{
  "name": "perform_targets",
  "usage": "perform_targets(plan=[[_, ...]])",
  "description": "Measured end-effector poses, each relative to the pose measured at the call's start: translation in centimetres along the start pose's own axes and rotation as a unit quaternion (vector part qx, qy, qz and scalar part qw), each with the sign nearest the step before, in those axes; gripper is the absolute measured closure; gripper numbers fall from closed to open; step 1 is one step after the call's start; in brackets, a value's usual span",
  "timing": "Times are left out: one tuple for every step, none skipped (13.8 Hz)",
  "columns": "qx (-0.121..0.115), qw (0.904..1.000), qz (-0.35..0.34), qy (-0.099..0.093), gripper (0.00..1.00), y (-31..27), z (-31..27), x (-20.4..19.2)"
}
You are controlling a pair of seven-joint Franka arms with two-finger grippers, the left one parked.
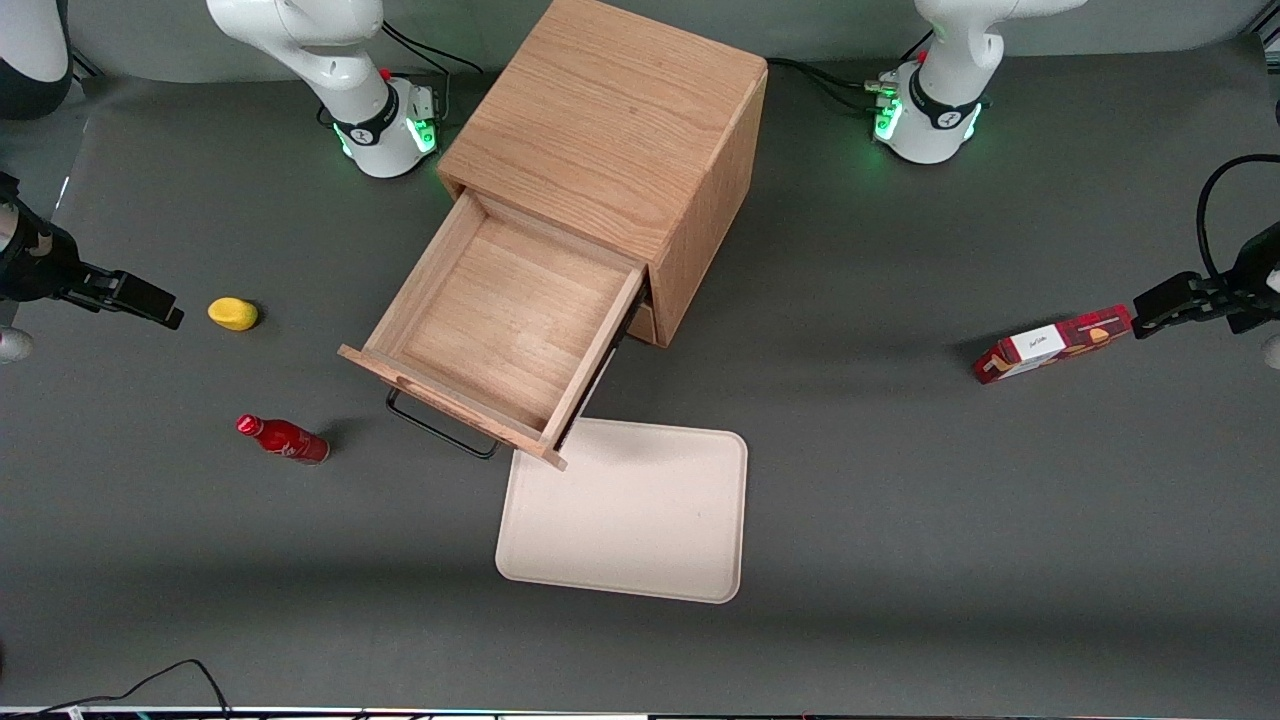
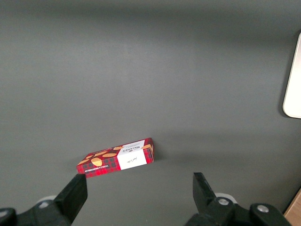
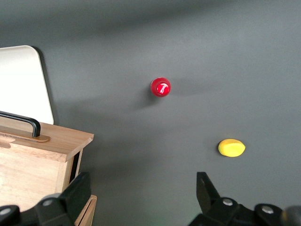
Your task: Close top drawer
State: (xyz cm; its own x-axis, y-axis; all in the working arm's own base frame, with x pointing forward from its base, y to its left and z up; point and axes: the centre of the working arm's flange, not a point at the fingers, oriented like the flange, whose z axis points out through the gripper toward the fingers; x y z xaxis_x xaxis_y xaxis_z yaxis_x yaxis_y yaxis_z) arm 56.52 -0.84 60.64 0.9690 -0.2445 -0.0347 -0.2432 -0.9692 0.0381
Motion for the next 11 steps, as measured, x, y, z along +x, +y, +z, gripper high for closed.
perform_targets(plan=[[0.000,1.0000,0.000,0.000,0.00,0.0,0.0,0.0],[0.000,1.0000,0.000,0.001,0.00,0.0,0.0,0.0],[0.000,1.0000,0.000,0.002,0.00,0.0,0.0,0.1],[0.001,1.0000,0.000,0.004,0.00,0.0,0.0,0.1],[0.001,1.0000,0.001,0.005,0.00,0.0,0.0,0.1],[0.001,1.0000,0.001,0.005,0.00,0.1,0.0,0.1],[0.001,1.0000,0.001,0.005,0.00,0.1,0.1,0.2],[0.002,1.0000,0.002,0.009,0.00,0.1,0.1,0.3],[0.004,0.9998,0.001,0.017,0.00,0.0,0.1,0.5],[0.006,0.9996,-0.005,0.025,0.00,-0.2,0.3,0.8],[0.008,0.9992,-0.022,0.033,0.00,-0.7,0.6,1.2]])
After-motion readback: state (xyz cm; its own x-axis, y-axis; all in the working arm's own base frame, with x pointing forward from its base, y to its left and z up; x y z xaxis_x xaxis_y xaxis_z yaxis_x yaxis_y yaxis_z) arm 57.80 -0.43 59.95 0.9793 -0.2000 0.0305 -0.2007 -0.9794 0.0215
